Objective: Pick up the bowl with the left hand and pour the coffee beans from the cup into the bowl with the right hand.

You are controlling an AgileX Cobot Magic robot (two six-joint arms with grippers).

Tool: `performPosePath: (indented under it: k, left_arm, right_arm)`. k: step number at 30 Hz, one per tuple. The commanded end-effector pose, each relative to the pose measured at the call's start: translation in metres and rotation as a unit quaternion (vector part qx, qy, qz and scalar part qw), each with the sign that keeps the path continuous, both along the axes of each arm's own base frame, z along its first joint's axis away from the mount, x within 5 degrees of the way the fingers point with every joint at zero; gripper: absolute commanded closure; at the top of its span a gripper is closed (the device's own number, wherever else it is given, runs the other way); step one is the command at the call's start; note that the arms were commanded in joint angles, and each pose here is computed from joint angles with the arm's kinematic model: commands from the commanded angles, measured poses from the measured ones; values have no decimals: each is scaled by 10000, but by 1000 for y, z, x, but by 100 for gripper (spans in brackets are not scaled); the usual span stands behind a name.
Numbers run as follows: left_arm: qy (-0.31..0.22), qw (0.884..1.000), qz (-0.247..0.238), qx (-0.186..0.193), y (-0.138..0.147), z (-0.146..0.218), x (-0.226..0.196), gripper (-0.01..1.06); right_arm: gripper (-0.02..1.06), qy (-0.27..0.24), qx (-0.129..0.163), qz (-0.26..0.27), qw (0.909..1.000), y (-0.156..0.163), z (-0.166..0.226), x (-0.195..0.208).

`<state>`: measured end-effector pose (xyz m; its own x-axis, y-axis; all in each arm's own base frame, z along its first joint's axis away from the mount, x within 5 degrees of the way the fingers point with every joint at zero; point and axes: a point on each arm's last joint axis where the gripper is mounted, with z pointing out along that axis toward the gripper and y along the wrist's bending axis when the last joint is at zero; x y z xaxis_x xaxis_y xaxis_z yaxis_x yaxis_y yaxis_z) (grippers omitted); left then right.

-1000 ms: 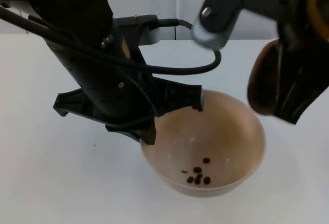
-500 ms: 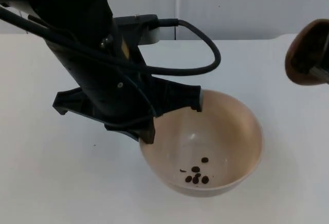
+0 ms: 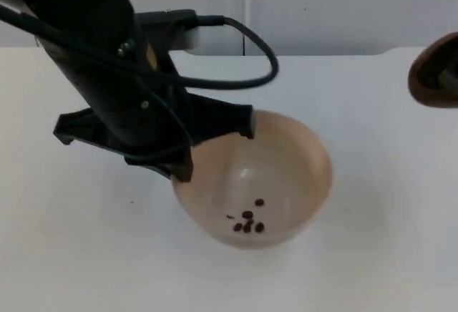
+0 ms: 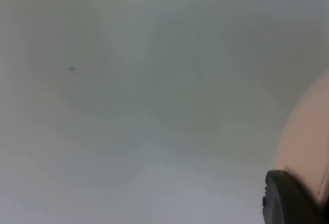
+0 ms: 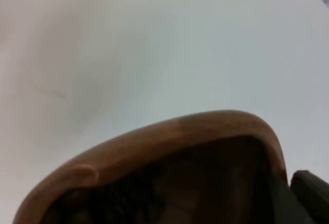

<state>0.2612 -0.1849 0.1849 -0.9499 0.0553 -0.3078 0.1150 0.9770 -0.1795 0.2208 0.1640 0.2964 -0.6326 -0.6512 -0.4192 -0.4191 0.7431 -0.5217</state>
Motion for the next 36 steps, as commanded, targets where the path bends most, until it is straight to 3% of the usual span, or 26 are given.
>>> performPosePath:
  k: [1,4,12,20,36]
  left_arm:
    - [-141,9998,115,-36,7,3,8,105]
    - [-110,9991,406,34,24,-2,20,105]
    - [113,9966,784,241,48,-29,39,105]
    - [282,9954,850,333,51,-53,46,105]
    - [252,9956,836,329,50,-56,47,105]
  right_arm:
    - [105,-85,167,-110,9998,-5,4,6]
    - [105,-75,291,-337,9990,-14,1,16]
    - [105,191,190,-553,9981,-12,-33,43]
    - [105,237,143,-703,9971,8,-89,69]
    - [105,858,201,-775,9931,28,-186,84]
